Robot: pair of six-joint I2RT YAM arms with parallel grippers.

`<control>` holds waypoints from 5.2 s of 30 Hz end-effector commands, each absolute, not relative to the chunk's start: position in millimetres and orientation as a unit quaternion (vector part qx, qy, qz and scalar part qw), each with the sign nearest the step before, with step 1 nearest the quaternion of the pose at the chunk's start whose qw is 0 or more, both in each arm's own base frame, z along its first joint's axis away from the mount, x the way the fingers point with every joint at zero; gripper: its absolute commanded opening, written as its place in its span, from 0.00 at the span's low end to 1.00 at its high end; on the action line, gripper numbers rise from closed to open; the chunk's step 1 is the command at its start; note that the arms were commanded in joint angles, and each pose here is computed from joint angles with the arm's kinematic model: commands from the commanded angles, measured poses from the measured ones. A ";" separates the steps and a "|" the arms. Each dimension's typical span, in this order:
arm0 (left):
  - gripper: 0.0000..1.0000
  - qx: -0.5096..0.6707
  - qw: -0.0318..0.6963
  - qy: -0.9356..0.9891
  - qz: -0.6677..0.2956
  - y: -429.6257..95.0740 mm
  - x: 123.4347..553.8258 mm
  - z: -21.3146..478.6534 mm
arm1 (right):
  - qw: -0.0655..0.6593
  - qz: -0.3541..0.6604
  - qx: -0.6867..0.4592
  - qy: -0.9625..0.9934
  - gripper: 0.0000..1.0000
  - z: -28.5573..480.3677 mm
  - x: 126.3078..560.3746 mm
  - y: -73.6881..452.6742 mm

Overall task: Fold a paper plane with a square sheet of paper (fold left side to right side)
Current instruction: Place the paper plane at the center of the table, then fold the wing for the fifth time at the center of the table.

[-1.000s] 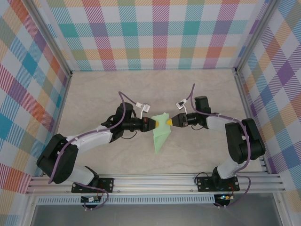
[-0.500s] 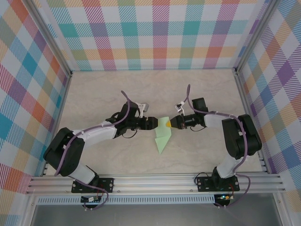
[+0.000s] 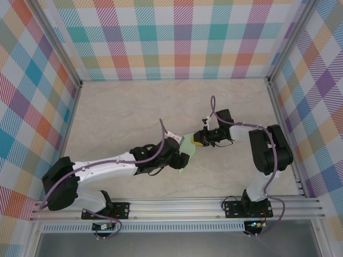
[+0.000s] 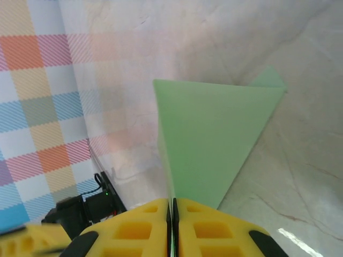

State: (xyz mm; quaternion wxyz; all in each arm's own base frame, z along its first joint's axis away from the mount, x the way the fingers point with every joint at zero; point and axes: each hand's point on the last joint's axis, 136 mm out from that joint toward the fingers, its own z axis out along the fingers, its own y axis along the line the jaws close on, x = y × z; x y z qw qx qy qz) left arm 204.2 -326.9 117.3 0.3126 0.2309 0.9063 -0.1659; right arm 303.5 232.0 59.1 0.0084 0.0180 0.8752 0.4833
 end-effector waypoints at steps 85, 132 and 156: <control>0.00 0.108 0.200 0.940 -0.254 -378.0 231.9 65.8 | 0.165 0.376 0.086 0.908 0.83 100.4 280.8 149.4; 0.00 -0.064 0.160 0.874 -0.453 -345.4 253.6 47.6 | 0.092 0.393 0.053 0.913 0.50 35.9 297.8 247.9; 0.13 -0.066 0.159 0.874 -0.454 -339.0 255.4 50.7 | 0.025 0.322 0.080 0.943 0.46 -0.7 282.3 238.6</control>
